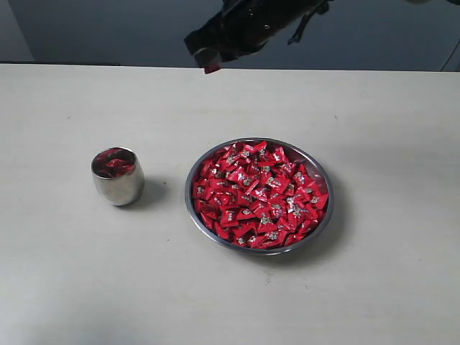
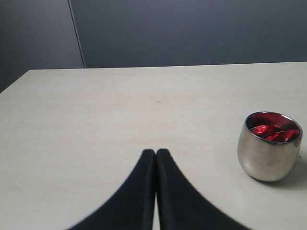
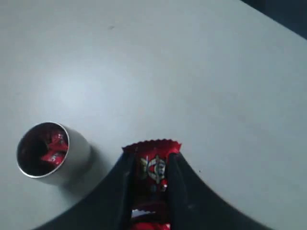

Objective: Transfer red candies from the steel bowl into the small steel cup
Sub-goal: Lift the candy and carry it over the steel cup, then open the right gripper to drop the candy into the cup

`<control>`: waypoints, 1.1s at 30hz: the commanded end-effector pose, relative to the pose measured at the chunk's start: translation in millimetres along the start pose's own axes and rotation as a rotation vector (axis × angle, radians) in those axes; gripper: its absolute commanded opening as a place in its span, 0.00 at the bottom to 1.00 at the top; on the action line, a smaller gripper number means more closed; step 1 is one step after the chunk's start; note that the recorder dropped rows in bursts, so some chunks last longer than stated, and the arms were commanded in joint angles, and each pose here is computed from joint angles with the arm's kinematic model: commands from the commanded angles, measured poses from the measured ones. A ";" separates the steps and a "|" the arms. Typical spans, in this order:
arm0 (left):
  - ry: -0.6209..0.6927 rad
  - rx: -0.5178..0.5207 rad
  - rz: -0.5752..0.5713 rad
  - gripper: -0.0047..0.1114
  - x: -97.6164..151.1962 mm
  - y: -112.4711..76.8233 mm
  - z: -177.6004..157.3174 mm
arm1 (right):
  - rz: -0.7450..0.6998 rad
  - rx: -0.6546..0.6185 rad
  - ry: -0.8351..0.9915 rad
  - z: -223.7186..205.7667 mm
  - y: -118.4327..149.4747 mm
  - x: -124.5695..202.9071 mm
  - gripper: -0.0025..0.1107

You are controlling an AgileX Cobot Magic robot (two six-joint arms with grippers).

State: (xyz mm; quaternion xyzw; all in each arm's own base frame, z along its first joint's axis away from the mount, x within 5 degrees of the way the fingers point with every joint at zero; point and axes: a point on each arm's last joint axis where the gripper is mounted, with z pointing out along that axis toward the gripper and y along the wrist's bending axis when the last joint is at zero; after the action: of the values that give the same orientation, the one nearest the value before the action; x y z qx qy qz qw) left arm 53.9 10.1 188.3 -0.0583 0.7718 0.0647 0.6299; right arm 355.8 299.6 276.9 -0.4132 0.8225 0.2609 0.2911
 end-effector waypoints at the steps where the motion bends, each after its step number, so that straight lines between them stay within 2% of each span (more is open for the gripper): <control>1: -0.002 -0.001 -0.002 0.04 0.9 0.0 0.0 | -0.090 -0.091 0.039 32.0 16.8 -8.3 0.01; 8: -0.002 -0.001 -0.002 0.04 0.9 0.0 0.0 | -0.209 -0.201 0.125 85.0 53.6 -6.3 0.01; 18: -0.002 -0.001 -0.002 0.04 0.9 0.0 0.0 | -0.291 -0.265 0.179 116.0 95.9 3.3 0.01; 24: -0.002 -0.001 -0.002 0.04 0.9 0.0 0.0 | -0.316 -0.266 0.208 125.8 103.0 10.6 0.01; 33: -0.002 -0.001 -0.002 0.04 0.9 0.0 0.0 | -0.298 -0.266 0.224 139.3 99.6 19.2 0.01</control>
State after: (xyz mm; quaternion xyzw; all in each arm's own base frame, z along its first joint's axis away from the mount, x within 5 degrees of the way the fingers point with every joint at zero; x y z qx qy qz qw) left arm 53.9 10.1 188.3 -0.0583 0.7718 0.0647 0.6299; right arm 299.3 433.4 188.6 -0.5916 0.7382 0.2737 0.1736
